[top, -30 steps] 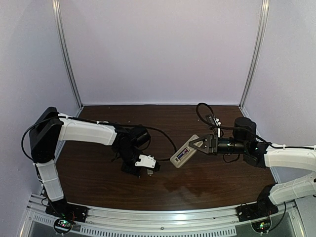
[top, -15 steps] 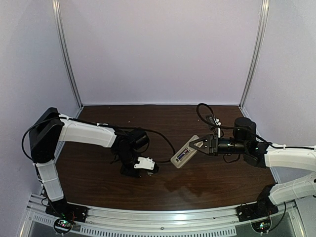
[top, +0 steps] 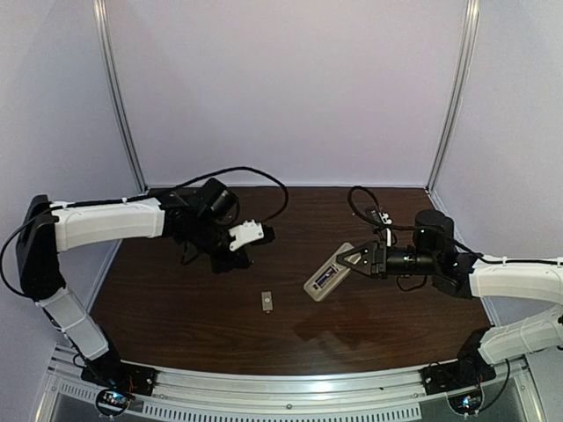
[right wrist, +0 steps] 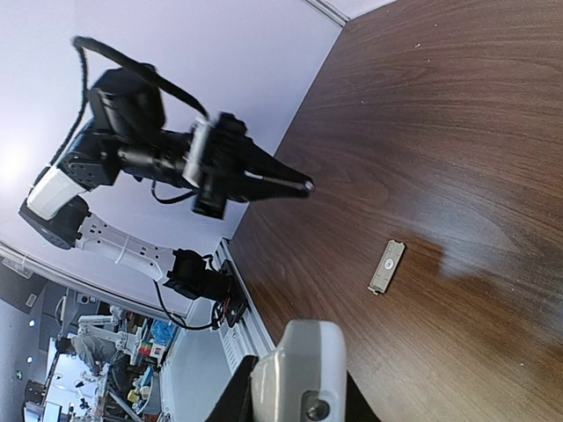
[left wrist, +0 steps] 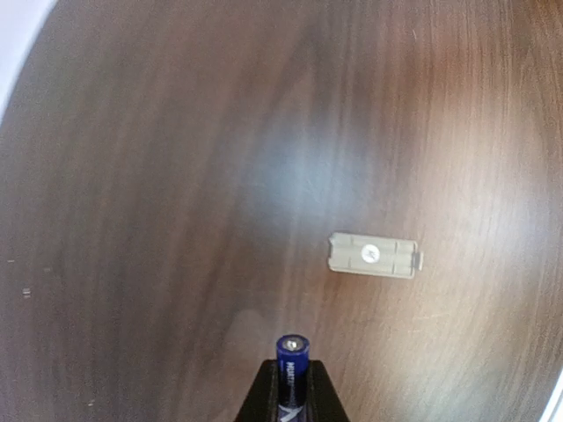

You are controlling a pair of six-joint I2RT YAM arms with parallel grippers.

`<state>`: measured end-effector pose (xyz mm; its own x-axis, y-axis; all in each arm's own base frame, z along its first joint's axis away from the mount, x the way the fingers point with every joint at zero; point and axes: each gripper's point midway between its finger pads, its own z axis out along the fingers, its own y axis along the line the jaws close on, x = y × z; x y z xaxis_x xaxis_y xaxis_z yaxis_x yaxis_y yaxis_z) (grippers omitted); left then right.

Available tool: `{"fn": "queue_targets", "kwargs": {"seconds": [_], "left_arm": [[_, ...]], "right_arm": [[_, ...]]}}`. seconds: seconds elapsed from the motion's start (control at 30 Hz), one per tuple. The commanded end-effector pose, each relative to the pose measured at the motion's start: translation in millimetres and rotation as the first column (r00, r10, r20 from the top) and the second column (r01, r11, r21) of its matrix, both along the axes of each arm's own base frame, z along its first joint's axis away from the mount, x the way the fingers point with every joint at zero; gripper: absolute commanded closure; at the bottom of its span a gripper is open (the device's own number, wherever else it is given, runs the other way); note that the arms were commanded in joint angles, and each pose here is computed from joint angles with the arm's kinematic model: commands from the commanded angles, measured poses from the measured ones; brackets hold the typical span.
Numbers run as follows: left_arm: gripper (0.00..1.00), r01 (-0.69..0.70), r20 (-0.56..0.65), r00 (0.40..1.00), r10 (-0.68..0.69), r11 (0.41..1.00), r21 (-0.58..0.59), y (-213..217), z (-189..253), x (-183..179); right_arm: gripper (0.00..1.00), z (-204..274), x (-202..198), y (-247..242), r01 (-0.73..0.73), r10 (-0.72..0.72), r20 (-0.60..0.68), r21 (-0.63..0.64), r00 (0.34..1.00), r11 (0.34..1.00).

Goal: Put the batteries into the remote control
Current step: Pick up the battery from the center of the board, then place the battery in the battery compartment.

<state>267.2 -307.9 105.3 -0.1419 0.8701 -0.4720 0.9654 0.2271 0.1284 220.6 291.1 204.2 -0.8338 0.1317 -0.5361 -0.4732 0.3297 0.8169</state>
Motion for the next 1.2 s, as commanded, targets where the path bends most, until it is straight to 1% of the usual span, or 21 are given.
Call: {"fn": "queue_targets", "kwargs": {"seconds": [0.0,0.07,0.1,0.13,0.17,0.2,0.27,0.3,0.37,0.43,0.57,0.67,0.8,0.9,1.17], "left_arm": [[1.00,-0.092,0.061,0.990,0.124,0.919,-0.383,-27,110,14],[1.00,-0.042,0.026,0.998,0.064,0.860,-0.509,-37,143,-4],[1.00,-0.056,0.005,0.997,0.071,0.831,-0.554,-39,157,-8],[1.00,-0.096,-0.020,0.994,0.104,0.803,-0.588,-39,167,-6],[1.00,-0.158,-0.079,0.987,0.139,0.770,-0.618,-39,176,-6],[1.00,-0.183,-0.125,0.983,0.135,0.752,-0.633,-41,182,-10],[1.00,-0.222,-0.201,0.973,0.117,0.726,-0.650,-46,187,-15],[1.00,-0.218,-0.227,0.970,0.085,0.715,-0.665,-51,187,-20],[1.00,-0.179,-0.233,0.972,0.018,0.696,-0.695,-60,186,-34],[1.00,-0.148,-0.195,0.981,0.007,0.677,-0.721,-66,185,-44],[1.00,-0.142,-0.179,0.984,0.013,0.669,-0.730,-72,179,-50],[1.00,-0.122,-0.155,0.988,0.014,0.684,-0.719,-81,172,-57],[1.00,-0.123,-0.156,0.988,0.021,0.719,-0.684,-95,151,-64],[1.00,-0.136,-0.154,0.987,0.042,0.726,-0.674,-99,143,-59],[1.00,-0.125,-0.140,0.989,0.043,0.745,-0.655,-105,130,-60]], "right_arm": [[1.00,8,10,6,0.010,-0.011,0.025,0.019,1.000,1.000],[1.00,9,14,10,0.014,-0.014,0.022,0.013,1.000,1.000],[1.00,9,15,13,0.014,-0.014,0.018,0.011,1.000,1.000],[1.00,10,17,15,0.015,-0.015,0.015,0.010,1.000,1.000],[1.00,10,19,18,0.015,-0.015,0.011,0.009,1.000,1.000],[1.00,10,20,22,0.014,-0.014,0.009,0.010,1.000,1.000],[1.00,13,22,29,0.013,-0.013,0.006,0.019,1.000,1.000],[1.00,13,24,33,0.014,-0.014,-0.003,0.022,1.000,1.000],[1.00,13,28,40,0.018,-0.016,-0.025,0.048,1.000,0.999],[1.00,13,30,48,0.014,-0.010,-0.051,0.084,0.999,0.996],[1.00,12,30,60,0.018,-0.012,-0.063,0.094,0.998,0.995],[1.00,13,31,66,0.022,-0.014,-0.070,0.106,0.997,0.994],[1.00,16,29,73,0.018,-0.008,-0.080,0.129,0.997,0.992],[1.00,19,26,77,0.007,0.007,-0.088,0.156,0.996,0.988],[1.00,25,21,78,-0.009,0.032,-0.104,0.208,0.994,0.978]]}}
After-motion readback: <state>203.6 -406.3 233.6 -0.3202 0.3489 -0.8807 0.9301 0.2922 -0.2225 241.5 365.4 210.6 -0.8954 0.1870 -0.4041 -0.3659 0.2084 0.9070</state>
